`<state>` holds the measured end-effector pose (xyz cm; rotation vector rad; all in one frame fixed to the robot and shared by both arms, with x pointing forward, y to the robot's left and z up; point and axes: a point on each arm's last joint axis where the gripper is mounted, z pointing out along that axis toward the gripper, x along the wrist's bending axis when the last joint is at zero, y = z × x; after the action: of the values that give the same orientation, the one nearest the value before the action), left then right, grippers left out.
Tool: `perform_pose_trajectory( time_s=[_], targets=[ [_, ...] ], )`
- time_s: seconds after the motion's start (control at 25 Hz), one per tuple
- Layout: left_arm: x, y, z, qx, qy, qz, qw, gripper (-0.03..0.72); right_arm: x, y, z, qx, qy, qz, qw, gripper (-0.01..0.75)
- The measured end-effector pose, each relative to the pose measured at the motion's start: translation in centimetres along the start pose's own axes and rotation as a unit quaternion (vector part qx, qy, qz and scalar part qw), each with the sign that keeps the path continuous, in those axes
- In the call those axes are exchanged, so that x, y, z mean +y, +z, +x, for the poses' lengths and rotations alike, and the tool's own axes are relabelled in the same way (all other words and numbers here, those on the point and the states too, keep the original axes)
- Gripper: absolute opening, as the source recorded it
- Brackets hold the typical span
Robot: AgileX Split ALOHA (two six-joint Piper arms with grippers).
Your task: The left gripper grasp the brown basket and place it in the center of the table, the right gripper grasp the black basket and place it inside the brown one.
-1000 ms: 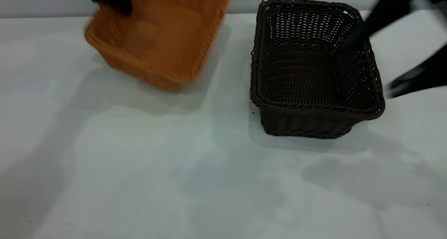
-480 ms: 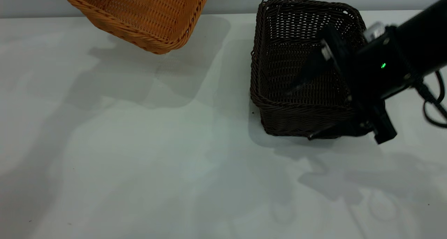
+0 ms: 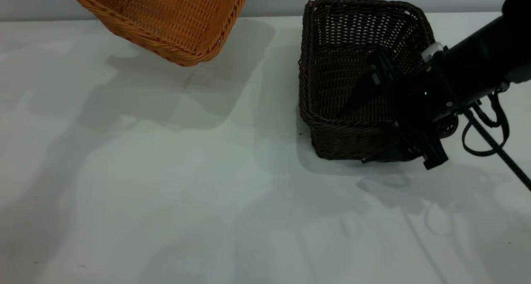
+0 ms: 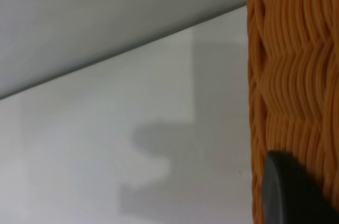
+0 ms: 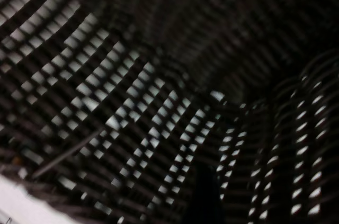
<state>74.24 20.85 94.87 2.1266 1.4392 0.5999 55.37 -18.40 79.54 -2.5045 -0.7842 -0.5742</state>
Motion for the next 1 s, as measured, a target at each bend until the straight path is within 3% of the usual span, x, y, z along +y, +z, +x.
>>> perform_pose_trajectory(
  time_s=[0.12,0.36,0.48,0.68,0.76,0.88,1.0],
  targets=[
    [0.0,0.0,0.0,0.0,0.005,0.0,1.0,0.077,0.8,0.5,-0.4,-0.015,-0.016,-0.019,1.0,0.472],
    [-0.2,0.0,-0.1,-0.003,0.027,0.01,1.0,0.077,4.2,-1.2,-0.9,0.005,-0.028,-0.045,0.999,0.183],
    [-0.5,0.0,-0.1,-0.01,0.047,0.029,0.998,0.077,7.0,-3.2,-1.4,0.036,-0.036,-0.054,0.997,0.148],
    [-1.2,-0.1,-1.0,-0.035,0.119,0.07,0.99,0.077,12.9,-10.2,0.6,0.16,-0.082,-0.096,0.979,0.146],
    [-1.6,-0.2,-2.1,-0.066,0.165,0.091,0.98,0.077,14.6,-13.4,1.7,0.198,-0.121,-0.107,0.967,0.146],
    [-1.8,-0.4,-5.2,-0.14,0.257,0.096,0.952,0.077,15.8,-16.4,2.6,0.204,-0.196,-0.095,0.954,0.145],
    [-2.4,-0.2,-9.2,-0.22,0.367,0.086,0.9,0.077,15.9,-17.1,3.0,0.183,-0.253,-0.068,0.948,0.143]
  ],
)
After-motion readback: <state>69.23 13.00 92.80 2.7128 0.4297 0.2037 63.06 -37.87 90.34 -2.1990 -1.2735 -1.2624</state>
